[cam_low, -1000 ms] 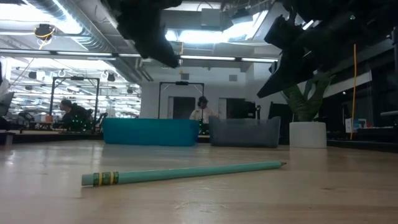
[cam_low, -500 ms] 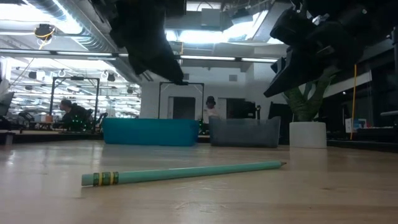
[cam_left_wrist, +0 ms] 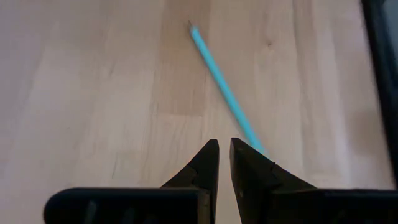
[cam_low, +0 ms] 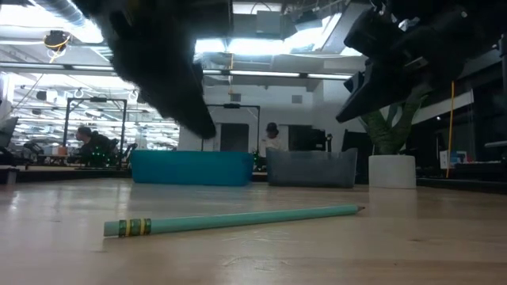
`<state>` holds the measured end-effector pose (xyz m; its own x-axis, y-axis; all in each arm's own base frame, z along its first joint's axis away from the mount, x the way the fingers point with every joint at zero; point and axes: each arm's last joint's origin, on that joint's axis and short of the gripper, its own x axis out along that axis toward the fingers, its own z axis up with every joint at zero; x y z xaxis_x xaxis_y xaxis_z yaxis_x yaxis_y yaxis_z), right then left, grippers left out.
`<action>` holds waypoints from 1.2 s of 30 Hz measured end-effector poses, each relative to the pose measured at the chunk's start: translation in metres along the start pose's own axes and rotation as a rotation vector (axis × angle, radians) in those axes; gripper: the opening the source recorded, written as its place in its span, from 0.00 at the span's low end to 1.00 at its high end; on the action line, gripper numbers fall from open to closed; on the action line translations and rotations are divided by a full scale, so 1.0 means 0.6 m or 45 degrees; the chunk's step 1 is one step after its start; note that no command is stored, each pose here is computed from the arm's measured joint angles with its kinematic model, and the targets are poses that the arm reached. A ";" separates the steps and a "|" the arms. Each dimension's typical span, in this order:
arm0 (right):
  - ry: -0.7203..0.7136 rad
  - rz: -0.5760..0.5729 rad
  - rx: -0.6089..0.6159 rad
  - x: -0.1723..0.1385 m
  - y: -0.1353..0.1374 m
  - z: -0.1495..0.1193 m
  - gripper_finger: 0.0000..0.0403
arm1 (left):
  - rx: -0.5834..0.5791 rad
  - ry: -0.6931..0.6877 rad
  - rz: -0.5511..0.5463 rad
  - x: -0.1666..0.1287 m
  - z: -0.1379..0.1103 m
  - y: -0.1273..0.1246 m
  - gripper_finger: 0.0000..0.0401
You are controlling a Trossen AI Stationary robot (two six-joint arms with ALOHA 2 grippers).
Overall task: Sort pens & pencils
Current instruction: Put the light green pencil into the blue bin
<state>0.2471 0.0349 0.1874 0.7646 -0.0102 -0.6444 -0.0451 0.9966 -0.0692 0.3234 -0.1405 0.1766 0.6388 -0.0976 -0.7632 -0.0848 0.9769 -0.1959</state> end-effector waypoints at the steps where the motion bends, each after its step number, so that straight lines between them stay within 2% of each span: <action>1: -0.006 0.011 0.000 0.000 0.001 0.001 0.09 | 0.002 0.015 0.001 0.007 -0.003 0.001 0.08; 6: -0.011 0.029 -0.001 0.000 0.004 0.001 0.09 | -0.007 0.023 -0.003 0.022 -0.003 -0.006 0.08; 14: -0.011 0.029 0.000 0.000 0.004 0.001 0.09 | -0.012 -0.076 -0.029 0.004 0.019 -0.045 0.08; 16: -0.010 0.029 0.000 0.000 0.004 0.001 0.09 | -0.051 -0.074 -0.030 0.012 0.022 -0.050 0.08; 24: 0.004 0.034 -0.004 -0.001 0.006 0.000 0.09 | 0.067 0.070 0.013 0.057 0.044 -0.091 0.08; 30: -0.002 0.066 -0.024 -0.003 0.019 0.000 0.09 | 0.097 0.153 0.091 0.081 0.053 -0.098 0.08; 36: -0.004 0.097 -0.026 -0.005 0.032 -0.001 0.09 | -0.047 0.182 0.127 0.082 0.054 -0.087 0.08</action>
<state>0.2436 0.0542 0.1876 0.7605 0.0657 -0.6460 -0.1159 0.9926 -0.0354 0.3841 -0.1903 0.1692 0.5106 -0.0292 -0.8593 -0.1719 0.9758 -0.1353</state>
